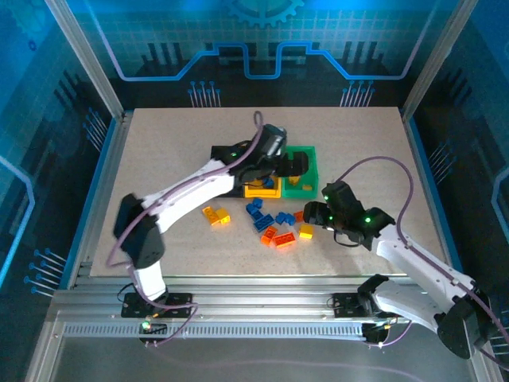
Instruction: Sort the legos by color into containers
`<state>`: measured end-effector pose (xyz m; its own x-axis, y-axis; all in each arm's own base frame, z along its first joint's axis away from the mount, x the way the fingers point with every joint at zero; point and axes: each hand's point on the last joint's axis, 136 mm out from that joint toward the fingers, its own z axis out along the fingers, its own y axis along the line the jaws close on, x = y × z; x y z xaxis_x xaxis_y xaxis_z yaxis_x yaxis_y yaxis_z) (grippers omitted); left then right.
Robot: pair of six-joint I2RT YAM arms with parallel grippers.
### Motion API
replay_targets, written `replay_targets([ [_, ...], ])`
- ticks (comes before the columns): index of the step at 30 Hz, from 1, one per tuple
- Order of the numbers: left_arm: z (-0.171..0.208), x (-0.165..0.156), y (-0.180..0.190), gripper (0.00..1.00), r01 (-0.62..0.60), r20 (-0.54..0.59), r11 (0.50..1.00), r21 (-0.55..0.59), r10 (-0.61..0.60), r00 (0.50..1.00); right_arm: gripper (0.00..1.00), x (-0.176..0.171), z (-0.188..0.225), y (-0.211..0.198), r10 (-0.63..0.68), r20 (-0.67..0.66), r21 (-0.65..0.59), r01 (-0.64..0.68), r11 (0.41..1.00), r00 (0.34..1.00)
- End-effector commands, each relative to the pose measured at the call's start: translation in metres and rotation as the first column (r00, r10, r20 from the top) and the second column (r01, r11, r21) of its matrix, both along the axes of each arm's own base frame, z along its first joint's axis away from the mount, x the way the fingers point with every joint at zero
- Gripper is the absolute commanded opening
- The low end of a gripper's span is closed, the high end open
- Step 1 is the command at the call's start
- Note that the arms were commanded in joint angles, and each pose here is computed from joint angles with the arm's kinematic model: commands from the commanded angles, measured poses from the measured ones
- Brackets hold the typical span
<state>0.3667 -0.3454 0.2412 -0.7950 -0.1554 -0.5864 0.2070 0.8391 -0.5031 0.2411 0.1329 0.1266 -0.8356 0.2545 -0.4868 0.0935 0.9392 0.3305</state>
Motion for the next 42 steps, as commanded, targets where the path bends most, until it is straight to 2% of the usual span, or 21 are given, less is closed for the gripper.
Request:
replay_targets([
  [1,0.015,-0.028,0.007,0.99,0.021,0.033,0.995,-0.096,-0.018,0.999,0.71,-0.011,-0.026,0.002,0.015,-0.107,-0.013,-0.016,1.000,0.994],
  [4,0.003,-0.054,0.030,0.99,0.006,0.021,0.994,-0.107,-0.004,1.000,0.71,-0.013,-0.043,0.008,0.034,-0.163,-0.029,-0.039,0.999,0.986],
  [10,-0.054,-0.098,0.081,0.99,-0.056,-0.061,0.997,-0.053,0.053,0.997,0.70,-0.008,-0.064,0.017,0.037,-0.213,-0.063,-0.052,0.997,0.976],
  [16,-0.094,-0.129,0.132,0.99,-0.146,-0.082,0.989,0.006,0.146,0.986,0.69,-0.003,-0.078,0.030,0.057,-0.241,-0.083,-0.079,0.993,0.969],
  [20,-0.107,-0.142,0.155,0.99,-0.190,-0.082,0.981,0.033,0.192,0.978,0.67,-0.005,-0.090,0.026,0.030,-0.278,-0.130,-0.069,0.989,0.960],
  [25,-0.117,-0.148,0.171,0.99,-0.226,-0.083,0.972,0.059,0.231,0.969,0.59,-0.002,-0.100,0.019,0.003,-0.286,-0.181,-0.057,0.982,0.958],
  [28,-0.120,-0.150,0.179,0.99,-0.240,-0.079,0.966,0.094,0.247,0.966,0.49,0.002,-0.100,0.020,0.010,-0.283,-0.194,-0.068,0.979,0.959],
  [32,-0.122,-0.151,0.186,0.99,-0.251,-0.078,0.960,0.121,0.262,0.962,0.36,0.008,-0.082,0.020,0.035,-0.243,-0.206,-0.086,0.975,0.969],
  [37,-0.128,-0.155,0.190,0.99,-0.247,-0.085,0.959,0.140,0.260,0.962,0.36,0.033,-0.018,0.031,0.120,-0.078,-0.188,-0.133,0.973,0.990],
  [42,-0.138,-0.159,0.200,0.99,-0.285,-0.109,0.946,0.156,0.304,0.947,0.36,0.078,0.019,0.045,0.129,-0.018,-0.195,-0.130,0.972,0.992],
])
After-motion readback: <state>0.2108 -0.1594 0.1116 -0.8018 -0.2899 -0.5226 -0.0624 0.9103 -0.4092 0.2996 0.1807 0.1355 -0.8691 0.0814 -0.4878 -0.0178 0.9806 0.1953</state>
